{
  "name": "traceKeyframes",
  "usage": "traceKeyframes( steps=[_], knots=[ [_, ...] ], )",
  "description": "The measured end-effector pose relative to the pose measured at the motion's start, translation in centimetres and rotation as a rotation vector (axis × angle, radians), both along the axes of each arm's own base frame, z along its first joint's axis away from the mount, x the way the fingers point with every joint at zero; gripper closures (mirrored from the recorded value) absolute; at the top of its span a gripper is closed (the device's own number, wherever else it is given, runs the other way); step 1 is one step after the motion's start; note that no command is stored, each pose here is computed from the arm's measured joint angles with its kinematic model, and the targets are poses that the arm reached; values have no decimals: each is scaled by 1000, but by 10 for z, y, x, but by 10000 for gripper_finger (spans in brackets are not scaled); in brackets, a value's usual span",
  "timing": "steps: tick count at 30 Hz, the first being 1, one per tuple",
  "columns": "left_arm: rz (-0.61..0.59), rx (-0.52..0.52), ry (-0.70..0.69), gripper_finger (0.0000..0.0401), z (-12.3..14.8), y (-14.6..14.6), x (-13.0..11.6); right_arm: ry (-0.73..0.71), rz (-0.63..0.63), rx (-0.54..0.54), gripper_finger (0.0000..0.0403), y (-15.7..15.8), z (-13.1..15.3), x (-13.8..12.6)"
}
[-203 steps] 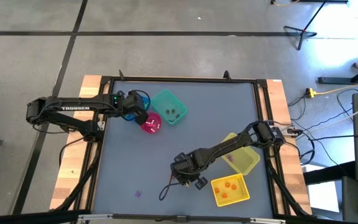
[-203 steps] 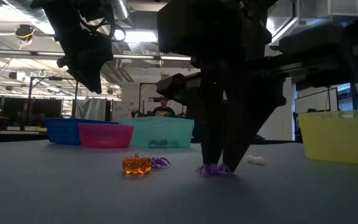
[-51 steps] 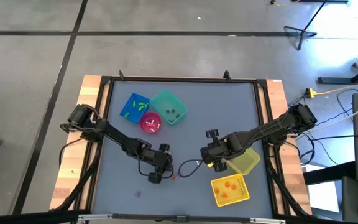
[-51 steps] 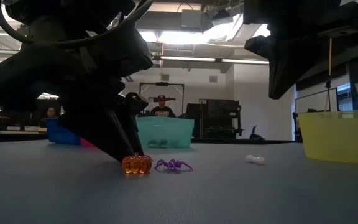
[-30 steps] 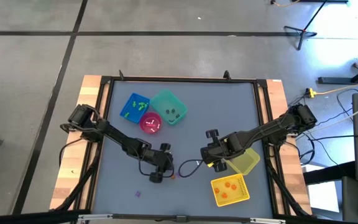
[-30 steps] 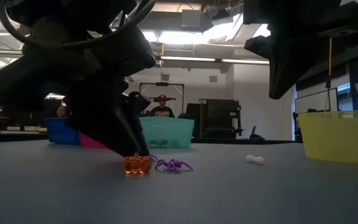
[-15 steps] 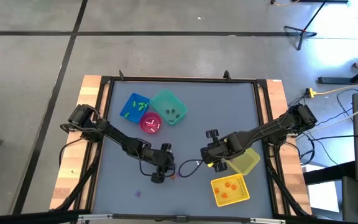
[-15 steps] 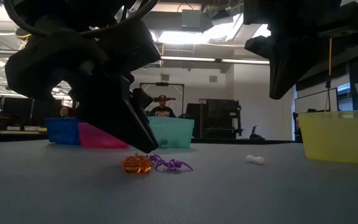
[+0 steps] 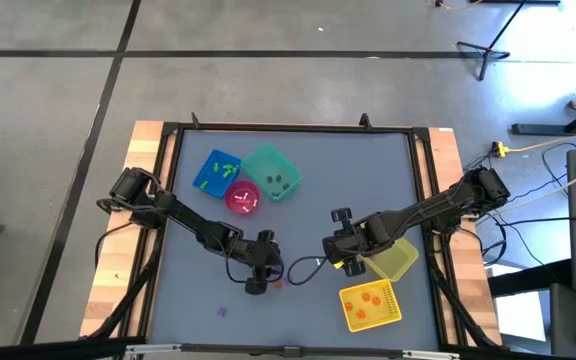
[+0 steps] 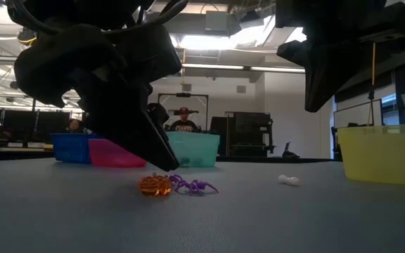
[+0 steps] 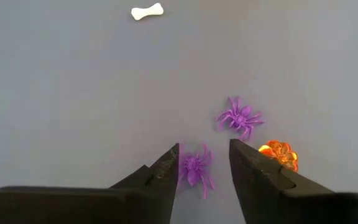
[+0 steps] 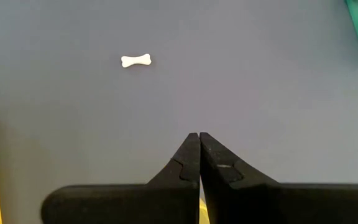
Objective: Sort Halloween decoration
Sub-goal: Put the purple spider toy into the yellow bin
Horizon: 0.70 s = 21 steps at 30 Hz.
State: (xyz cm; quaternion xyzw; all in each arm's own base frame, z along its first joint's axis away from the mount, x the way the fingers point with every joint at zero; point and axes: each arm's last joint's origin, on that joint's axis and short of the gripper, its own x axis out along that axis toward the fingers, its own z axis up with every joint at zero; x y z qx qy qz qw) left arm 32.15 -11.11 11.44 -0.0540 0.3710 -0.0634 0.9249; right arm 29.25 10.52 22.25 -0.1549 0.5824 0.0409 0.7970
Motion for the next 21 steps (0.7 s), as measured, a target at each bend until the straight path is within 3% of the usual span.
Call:
traceKeyframes(
  steps=[6, 21],
  knots=[
    [39, 35, -12, 238, 0, 1, 0, 0, 0, -1, 402, 0, 0, 0],
    [12, 21, 4, 234, -3, 0, 0, -1, 0, -1, 402, 0, 0, 0]
  ],
)
